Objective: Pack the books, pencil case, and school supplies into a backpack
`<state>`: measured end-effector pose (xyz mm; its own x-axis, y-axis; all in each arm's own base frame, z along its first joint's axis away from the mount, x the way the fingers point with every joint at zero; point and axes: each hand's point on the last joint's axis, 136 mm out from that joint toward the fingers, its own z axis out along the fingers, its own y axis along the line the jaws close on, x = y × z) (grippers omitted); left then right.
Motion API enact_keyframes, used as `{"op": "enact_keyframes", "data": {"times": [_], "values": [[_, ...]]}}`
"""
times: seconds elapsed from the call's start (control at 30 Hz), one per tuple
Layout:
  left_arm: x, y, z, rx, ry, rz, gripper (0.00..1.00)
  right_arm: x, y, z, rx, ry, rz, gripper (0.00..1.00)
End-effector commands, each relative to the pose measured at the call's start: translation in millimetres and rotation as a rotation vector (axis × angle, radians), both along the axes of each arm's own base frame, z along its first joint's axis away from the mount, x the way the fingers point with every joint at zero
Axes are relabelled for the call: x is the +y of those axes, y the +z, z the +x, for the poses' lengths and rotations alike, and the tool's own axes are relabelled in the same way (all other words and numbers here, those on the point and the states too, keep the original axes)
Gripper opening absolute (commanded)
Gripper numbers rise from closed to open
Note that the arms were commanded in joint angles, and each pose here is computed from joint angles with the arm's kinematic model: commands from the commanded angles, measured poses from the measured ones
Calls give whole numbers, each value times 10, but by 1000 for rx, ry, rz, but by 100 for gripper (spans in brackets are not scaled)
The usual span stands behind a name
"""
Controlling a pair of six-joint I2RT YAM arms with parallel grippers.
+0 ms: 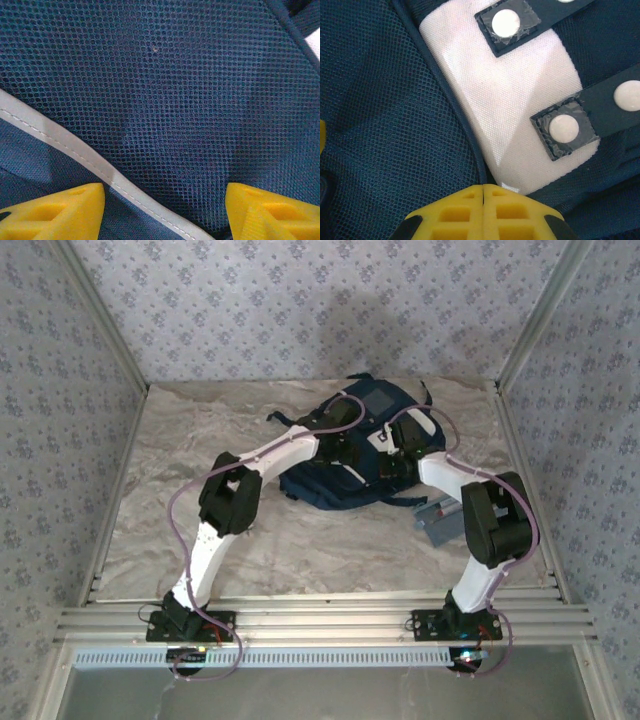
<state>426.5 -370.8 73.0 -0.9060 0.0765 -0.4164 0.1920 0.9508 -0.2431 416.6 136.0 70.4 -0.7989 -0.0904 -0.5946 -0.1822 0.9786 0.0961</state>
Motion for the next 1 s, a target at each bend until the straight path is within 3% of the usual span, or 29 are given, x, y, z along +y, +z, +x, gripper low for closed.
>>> {"op": "enact_keyframes", "data": {"times": [0.0,0.2,0.4,0.57,0.8,0.9,0.97], "values": [[22,494,-109,-20,-33,-96,66,216,233,-88,-25,30,117,0],[409,911,-283,-41,10,-159,66,343,388,-130,-74,41,136,0],[904,836,-471,16,120,-202,67,311,325,-162,-71,36,126,0],[1216,616,-527,41,223,-202,73,345,323,-197,-75,40,156,0],[1193,236,-522,92,335,-292,72,398,346,-259,-70,39,186,0],[1161,80,-535,115,362,-317,68,405,348,-277,-65,34,191,0],[1164,-76,-574,142,379,-321,56,434,362,-297,-62,36,205,0]]}}
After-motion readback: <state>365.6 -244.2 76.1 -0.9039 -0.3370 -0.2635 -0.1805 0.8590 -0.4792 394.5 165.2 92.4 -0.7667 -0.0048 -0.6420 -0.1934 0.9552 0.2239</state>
